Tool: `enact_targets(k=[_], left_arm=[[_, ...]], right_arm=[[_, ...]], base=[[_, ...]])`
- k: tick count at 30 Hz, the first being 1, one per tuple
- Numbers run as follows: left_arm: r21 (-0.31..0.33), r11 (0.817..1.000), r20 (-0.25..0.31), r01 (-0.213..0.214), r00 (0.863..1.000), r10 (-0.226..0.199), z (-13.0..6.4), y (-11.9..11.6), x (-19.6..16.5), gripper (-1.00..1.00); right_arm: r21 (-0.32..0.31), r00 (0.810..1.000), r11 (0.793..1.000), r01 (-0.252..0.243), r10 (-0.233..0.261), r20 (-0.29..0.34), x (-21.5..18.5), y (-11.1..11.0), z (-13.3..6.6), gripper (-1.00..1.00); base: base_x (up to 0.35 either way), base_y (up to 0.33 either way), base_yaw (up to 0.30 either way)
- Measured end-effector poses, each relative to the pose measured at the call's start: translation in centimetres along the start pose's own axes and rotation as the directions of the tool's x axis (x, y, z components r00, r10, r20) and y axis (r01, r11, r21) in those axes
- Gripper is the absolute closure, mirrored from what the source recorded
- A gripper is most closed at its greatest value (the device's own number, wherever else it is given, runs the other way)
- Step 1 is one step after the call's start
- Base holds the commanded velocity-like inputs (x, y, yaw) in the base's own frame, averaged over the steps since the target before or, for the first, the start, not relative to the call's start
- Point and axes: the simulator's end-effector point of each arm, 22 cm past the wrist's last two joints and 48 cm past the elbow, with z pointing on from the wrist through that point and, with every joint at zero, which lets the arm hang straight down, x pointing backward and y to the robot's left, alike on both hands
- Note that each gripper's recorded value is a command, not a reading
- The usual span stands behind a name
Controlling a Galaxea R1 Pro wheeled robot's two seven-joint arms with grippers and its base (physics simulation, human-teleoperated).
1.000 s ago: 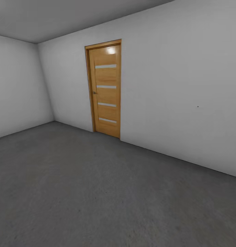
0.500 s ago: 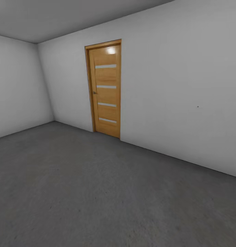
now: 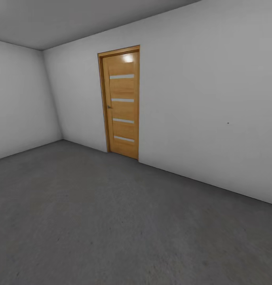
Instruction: Move the two storage containers from the living room to the garage. In the garage, place one container on the floor and stack the other container on top of it (either order is fine).
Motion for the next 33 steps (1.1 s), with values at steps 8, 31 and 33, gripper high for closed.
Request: enact_targets(k=[8,31,33], left_arm=[[0.000,1.000,0.000,0.000,1.000,0.000,0.00,0.00,0.00,-1.00],[0.000,1.000,0.000,0.000,1.000,0.000,0.00,0.00,0.00,-1.00],[0.000,1.000,0.000,0.000,1.000,0.000,0.00,0.00,0.00,-1.00]], right_arm=[[0.000,1.000,1.000,0.000,0.000,0.000,0.00,0.00,0.00,-1.00],[0.000,1.000,1.000,0.000,0.000,0.000,0.00,0.00,0.00,-1.00],[0.000,1.000,1.000,0.000,0.000,0.000,0.00,0.00,0.00,-1.00]], base=[[0.000,0.000,0.000],[0.000,0.000,0.000],[0.000,0.000,0.000]])
